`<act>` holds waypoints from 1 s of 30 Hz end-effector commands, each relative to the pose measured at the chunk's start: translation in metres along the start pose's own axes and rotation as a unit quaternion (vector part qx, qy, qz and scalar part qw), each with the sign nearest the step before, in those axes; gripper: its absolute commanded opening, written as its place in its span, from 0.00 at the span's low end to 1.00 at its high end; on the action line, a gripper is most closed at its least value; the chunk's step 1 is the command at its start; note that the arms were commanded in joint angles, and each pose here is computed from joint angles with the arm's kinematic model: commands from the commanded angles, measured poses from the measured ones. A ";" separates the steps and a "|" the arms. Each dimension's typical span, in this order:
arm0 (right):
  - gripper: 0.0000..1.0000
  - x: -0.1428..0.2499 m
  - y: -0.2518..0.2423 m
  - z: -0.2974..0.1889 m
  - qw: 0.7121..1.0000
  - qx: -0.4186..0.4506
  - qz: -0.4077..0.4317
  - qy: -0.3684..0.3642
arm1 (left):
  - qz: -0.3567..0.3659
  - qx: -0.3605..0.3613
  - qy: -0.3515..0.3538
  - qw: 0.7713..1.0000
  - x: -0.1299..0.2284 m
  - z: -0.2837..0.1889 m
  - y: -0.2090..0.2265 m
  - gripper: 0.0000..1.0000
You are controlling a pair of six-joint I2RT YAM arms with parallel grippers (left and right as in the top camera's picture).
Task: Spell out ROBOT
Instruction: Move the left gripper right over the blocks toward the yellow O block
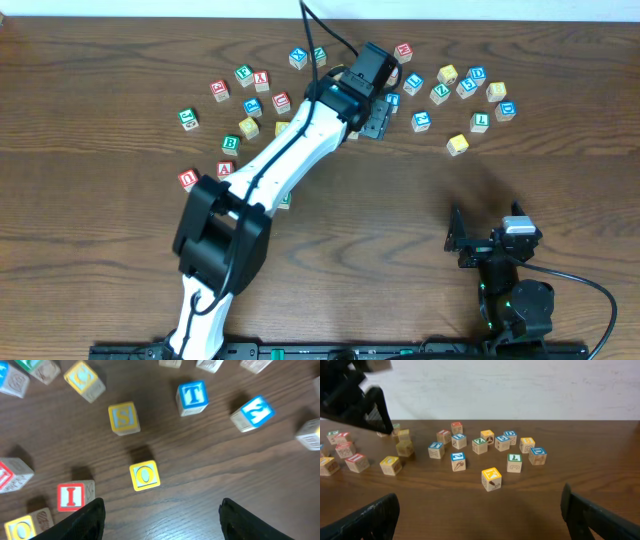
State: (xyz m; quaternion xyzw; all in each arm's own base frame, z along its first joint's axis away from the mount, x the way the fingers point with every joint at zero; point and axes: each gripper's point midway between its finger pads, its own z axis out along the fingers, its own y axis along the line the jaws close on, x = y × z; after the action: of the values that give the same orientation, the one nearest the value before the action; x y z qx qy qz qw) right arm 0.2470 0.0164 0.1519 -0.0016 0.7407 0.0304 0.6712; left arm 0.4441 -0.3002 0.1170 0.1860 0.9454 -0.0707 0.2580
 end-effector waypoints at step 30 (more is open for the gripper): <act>0.99 0.001 0.000 0.000 1.000 0.002 0.006 0.001 | -0.059 -0.063 0.005 0.996 0.004 0.051 0.019 0.71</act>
State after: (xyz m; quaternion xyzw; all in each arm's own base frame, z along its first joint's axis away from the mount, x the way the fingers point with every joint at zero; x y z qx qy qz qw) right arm 0.2471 0.0164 0.1519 -0.0016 0.7406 0.0301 0.6712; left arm 0.4649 -0.2941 0.0641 0.1197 0.9606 -0.0255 0.2494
